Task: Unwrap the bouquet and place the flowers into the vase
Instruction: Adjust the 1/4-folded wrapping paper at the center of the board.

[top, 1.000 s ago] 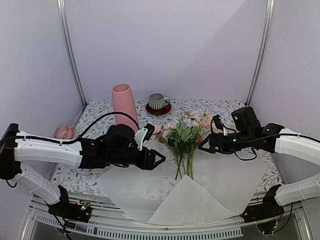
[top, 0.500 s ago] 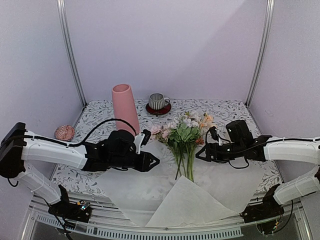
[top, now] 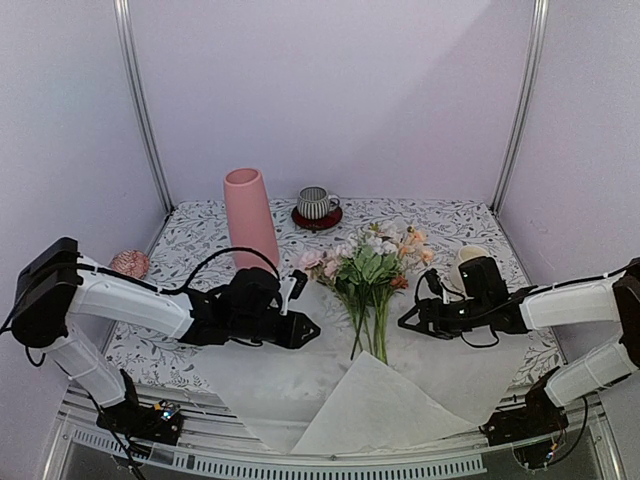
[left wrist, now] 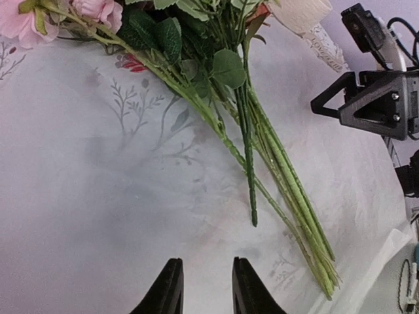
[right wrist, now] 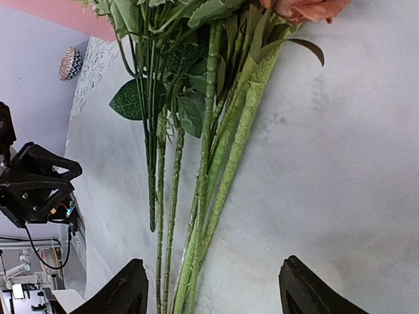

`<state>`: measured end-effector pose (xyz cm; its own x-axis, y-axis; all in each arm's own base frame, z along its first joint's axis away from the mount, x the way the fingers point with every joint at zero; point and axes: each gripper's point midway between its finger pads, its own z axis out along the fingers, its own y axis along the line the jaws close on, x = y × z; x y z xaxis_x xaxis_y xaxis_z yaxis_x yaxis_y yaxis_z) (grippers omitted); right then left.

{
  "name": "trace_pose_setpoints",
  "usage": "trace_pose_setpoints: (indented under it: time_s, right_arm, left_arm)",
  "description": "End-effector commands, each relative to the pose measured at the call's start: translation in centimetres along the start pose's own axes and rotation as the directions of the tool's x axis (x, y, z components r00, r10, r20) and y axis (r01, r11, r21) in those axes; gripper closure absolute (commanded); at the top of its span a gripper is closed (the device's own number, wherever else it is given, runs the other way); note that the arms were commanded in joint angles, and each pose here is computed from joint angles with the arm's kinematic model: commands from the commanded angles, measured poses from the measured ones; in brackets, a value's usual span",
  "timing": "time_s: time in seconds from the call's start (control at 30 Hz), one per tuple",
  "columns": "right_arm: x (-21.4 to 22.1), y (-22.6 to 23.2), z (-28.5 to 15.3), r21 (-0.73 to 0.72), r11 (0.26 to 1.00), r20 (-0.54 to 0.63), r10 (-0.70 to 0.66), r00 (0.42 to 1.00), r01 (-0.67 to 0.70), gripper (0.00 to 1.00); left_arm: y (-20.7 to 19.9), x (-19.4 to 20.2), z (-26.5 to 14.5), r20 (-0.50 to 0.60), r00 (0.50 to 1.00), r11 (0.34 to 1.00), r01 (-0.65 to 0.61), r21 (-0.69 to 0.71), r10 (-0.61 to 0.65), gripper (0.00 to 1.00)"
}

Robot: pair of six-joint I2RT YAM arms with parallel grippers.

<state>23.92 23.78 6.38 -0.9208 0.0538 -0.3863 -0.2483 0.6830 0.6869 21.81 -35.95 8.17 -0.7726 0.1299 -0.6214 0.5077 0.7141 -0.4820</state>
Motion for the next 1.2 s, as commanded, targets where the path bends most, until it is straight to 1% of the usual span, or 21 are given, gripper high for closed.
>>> trace_pose_setpoints:
  time_s: [0.0,0.17,0.2,0.23,0.27,0.3,0.4,0.7,0.97,1.17]
  right_arm:
    - [-0.1,-0.2,0.5,-0.050,0.999,0.011,0.007,1.000,-0.006,0.36]
    - [0.2,-1.1,0.9,-0.058,0.998,-0.003,0.029,1.000,-0.029,0.68]
    - [0.3,-1.3,1.0,-0.054,0.998,-0.006,0.033,0.999,-0.033,0.77]
    - [0.3,-1.4,1.1,-0.053,0.998,-0.007,0.036,0.999,-0.037,0.88]
    - [0.3,-1.6,1.2,-0.049,0.998,-0.009,0.038,0.999,-0.039,0.95]
    - [0.4,-2.0,1.4,-0.040,0.998,-0.013,0.045,0.999,-0.046,0.97]
    - [0.6,-2.7,1.8,-0.025,0.998,-0.020,0.057,0.998,-0.058,0.97]
    - [1.6,-5.2,3.2,0.007,0.993,-0.053,0.116,0.992,-0.116,0.97]
    - [2.1,-7.5,4.2,0.029,0.985,-0.073,0.171,0.983,-0.169,0.97]
    - [1.5,-8.9,4.6,0.051,0.980,-0.065,0.198,0.978,-0.195,0.98]
  left_arm:
    - [0.6,0.1,0.9,-0.006,1.000,1.000,0.024,0.013,-0.024,0.72]
    - [1.2,0.4,1.4,-0.017,0.999,1.000,0.030,-0.003,-0.030,0.80]
    - [1.4,0.5,1.4,-0.020,0.999,0.999,0.031,-0.008,-0.031,0.82]
    - [1.5,0.6,1.5,-0.022,0.999,0.999,0.032,-0.010,-0.032,0.84]
    - [1.6,0.6,1.6,-0.023,0.999,0.999,0.033,-0.012,-0.033,0.86]
    - [1.6,0.7,1.7,-0.026,0.999,0.999,0.035,-0.011,-0.035,0.90]
    - [1.6,1.0,2.2,-0.039,0.998,0.999,0.040,-0.003,-0.040,1.00]
    - [3.7,2.4,3.8,-0.086,0.992,0.995,0.086,-0.041,-0.089,1.00]
    - [6.7,4.0,4.9,-0.143,0.980,0.985,0.120,-0.124,-0.137,1.00]
    - [8.5,4.3,5.3,-0.147,0.975,0.976,0.140,-0.166,-0.165,1.00]
